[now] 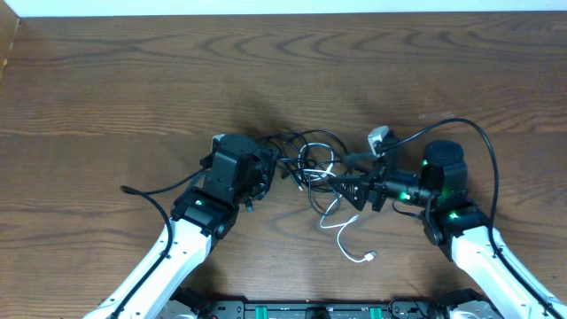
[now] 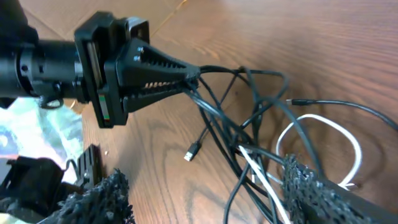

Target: Untangle cables

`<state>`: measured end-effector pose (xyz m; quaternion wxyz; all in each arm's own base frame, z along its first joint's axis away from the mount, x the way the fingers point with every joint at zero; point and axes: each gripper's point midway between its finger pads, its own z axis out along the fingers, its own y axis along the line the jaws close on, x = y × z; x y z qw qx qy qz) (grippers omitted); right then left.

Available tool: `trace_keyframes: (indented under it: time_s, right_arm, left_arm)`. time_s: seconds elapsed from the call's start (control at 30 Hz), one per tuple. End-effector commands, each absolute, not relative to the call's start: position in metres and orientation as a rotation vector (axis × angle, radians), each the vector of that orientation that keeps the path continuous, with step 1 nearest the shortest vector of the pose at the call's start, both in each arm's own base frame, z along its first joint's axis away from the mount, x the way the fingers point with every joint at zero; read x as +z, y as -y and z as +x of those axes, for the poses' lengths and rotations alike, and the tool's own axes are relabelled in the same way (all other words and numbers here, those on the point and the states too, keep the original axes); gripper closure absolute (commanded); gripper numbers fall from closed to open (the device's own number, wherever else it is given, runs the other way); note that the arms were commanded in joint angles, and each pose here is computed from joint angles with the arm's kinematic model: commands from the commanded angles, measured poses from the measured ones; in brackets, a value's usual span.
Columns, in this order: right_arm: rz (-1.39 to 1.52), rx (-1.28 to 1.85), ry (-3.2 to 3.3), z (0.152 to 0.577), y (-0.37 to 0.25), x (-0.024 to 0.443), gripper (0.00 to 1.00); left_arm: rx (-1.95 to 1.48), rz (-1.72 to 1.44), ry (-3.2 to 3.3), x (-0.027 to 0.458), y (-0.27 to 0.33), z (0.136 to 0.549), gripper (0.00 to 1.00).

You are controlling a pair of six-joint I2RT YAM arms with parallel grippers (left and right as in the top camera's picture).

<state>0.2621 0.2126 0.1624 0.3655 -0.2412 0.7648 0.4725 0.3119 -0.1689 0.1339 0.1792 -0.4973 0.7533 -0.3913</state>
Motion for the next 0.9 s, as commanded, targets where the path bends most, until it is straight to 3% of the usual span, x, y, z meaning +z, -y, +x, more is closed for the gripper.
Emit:
trace_keyframes:
  time_s: [0.0,0.47,0.73,0.87]
  right_arm:
    - [-0.659,1.224,-1.965,0.261,-0.218,0.158,0.24]
    - [-0.589,1.155,-2.049,0.275,-0.213,0.134,0.27]
    - [-0.586,1.151,-2.039,0.278,-0.213,0.134,0.33]
    - [-0.585,1.149,-2.041,0.278,-0.213,0.134,0.41]
  left_arm:
    - [-1.173,-1.467,-2.095,0.143,0.173,0.313,0.92]
    - [-1.4,-1.402,-2.05,0.173,0.195,0.321,0.92]
    - [-1.432,-1.392,-2.105,0.171,0.202,0.314,0.92]
    - [-1.432,-1.391,-2.104,0.171,0.202,0.314,0.92]
